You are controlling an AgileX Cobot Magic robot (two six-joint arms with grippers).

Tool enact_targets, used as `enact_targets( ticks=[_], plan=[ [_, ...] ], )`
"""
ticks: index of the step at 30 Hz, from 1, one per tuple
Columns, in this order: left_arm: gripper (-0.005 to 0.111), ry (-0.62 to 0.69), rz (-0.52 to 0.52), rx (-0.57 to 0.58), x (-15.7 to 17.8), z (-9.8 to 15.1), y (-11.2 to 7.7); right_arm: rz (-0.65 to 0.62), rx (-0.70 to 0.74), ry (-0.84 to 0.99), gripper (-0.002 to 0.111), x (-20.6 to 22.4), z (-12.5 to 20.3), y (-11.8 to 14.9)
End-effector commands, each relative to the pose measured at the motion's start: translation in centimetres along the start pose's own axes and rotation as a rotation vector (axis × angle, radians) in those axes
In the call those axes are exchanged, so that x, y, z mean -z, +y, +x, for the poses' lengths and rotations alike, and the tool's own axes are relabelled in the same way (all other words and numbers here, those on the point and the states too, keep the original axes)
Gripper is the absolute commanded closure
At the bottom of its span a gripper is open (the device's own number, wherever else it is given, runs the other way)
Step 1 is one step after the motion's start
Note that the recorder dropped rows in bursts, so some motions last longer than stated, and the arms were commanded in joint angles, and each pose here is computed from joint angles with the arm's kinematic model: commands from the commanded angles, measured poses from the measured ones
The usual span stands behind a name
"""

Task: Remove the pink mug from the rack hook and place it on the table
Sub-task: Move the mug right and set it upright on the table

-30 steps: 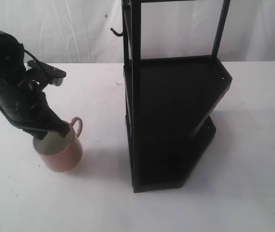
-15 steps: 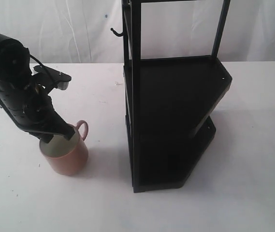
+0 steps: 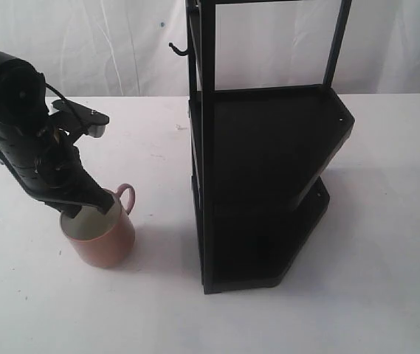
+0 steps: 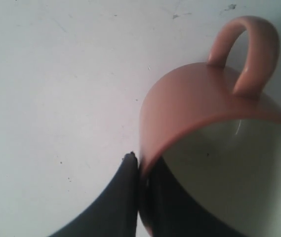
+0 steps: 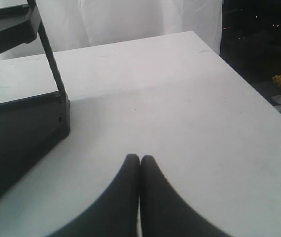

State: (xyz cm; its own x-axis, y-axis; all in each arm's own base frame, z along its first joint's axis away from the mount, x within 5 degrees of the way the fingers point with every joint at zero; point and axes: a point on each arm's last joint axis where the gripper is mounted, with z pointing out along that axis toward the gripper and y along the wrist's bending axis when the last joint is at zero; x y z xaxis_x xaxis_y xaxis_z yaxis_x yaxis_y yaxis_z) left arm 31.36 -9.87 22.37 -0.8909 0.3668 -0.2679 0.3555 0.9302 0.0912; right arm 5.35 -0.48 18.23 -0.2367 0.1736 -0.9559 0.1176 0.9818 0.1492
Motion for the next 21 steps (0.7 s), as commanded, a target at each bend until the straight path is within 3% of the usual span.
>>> enact_targets(
  ticks=[1, 9, 21],
  plan=[
    [0.099, 0.019, 0.008, -0.005, 0.06, 0.14, -0.23, 0.006, 0.004, -0.008, 0.108, 0.02, -0.07, -0.04],
    [0.072, 0.019, 0.008, -0.005, 0.06, 0.14, -0.23, 0.006, 0.004, -0.008, 0.108, 0.02, -0.07, -0.04],
    [0.070, 0.004, 0.002, -0.007, 0.18, -0.01, -0.17, 0.006, 0.004, -0.008, 0.108, 0.02, -0.07, -0.04]
  ],
)
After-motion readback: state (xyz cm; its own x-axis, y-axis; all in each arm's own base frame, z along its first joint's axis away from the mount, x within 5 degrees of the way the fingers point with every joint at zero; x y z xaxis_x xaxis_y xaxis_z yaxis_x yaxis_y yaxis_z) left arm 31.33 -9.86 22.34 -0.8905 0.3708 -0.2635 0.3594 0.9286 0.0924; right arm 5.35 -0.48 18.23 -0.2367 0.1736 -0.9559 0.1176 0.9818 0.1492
